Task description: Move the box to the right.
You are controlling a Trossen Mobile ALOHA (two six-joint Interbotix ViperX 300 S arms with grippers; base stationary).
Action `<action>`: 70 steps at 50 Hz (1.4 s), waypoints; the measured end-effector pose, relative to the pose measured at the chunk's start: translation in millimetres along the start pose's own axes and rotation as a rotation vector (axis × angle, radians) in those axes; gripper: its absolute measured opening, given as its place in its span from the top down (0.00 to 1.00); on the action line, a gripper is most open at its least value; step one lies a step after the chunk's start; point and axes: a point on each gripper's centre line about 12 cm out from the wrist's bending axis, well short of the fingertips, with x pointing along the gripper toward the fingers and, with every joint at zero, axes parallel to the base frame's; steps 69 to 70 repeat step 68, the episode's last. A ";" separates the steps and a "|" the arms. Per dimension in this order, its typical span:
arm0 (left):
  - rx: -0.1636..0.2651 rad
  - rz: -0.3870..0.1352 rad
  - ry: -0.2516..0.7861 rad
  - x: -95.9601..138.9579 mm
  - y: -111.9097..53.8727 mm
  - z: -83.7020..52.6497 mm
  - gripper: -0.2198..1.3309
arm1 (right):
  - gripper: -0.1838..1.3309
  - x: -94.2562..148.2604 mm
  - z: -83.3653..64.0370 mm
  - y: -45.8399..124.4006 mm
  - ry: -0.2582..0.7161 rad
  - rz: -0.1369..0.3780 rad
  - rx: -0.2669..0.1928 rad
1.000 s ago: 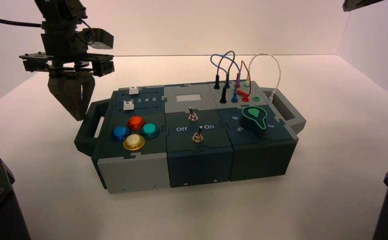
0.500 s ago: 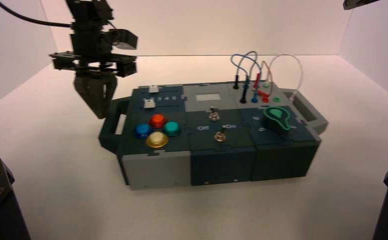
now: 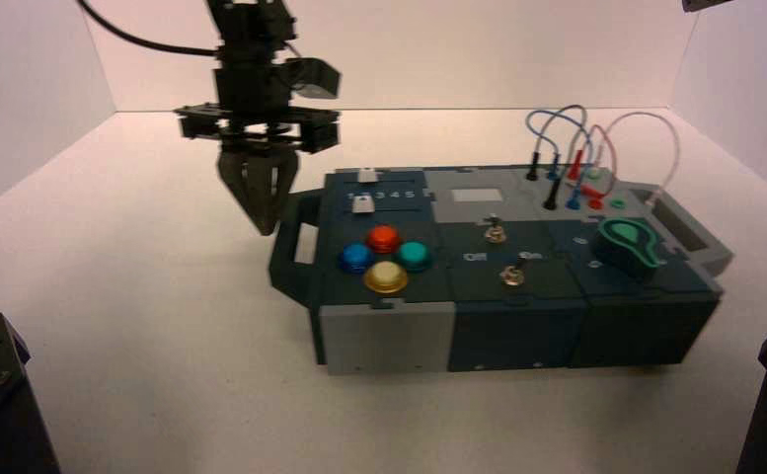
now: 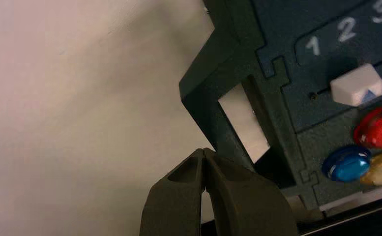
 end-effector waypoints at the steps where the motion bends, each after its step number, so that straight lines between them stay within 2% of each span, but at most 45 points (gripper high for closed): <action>1: 0.004 0.000 -0.001 -0.9 -1.2 1.3 0.96 | 0.97 0.0 0.2 0.0 -0.002 0.000 0.000; 24: 0.076 -0.002 -0.004 -6.5 -30.8 25.9 0.96 | 0.97 0.0 0.0 0.1 0.000 0.001 0.003; 34: 0.103 -0.012 0.000 -5.3 -45.7 27.9 0.96 | 0.97 0.0 0.2 -0.2 -0.002 0.000 0.004; 42: 0.111 -0.015 -0.006 -4.9 -48.7 28.0 0.96 | 0.97 0.3 0.1 0.1 0.000 0.001 0.003; 47: 0.105 -0.019 -0.036 -11.2 -46.1 30.1 0.96 | 0.97 0.3 0.1 0.1 0.000 0.001 0.003; 52: 0.083 -0.034 -0.115 -30.2 -39.4 32.3 0.96 | 0.97 0.3 0.0 -0.1 0.001 0.001 0.004; 60: 0.035 -0.041 -0.233 -64.9 -16.7 22.6 0.96 | 0.97 0.3 0.1 0.1 0.000 0.001 0.001; 65: 0.012 -0.040 -0.265 -74.3 -7.2 15.1 0.96 | 0.97 0.3 0.1 -0.1 0.000 0.001 0.005; 70: 0.009 -0.039 -0.274 -76.6 -5.0 12.3 0.96 | 0.97 0.7 0.0 0.2 0.002 0.002 0.004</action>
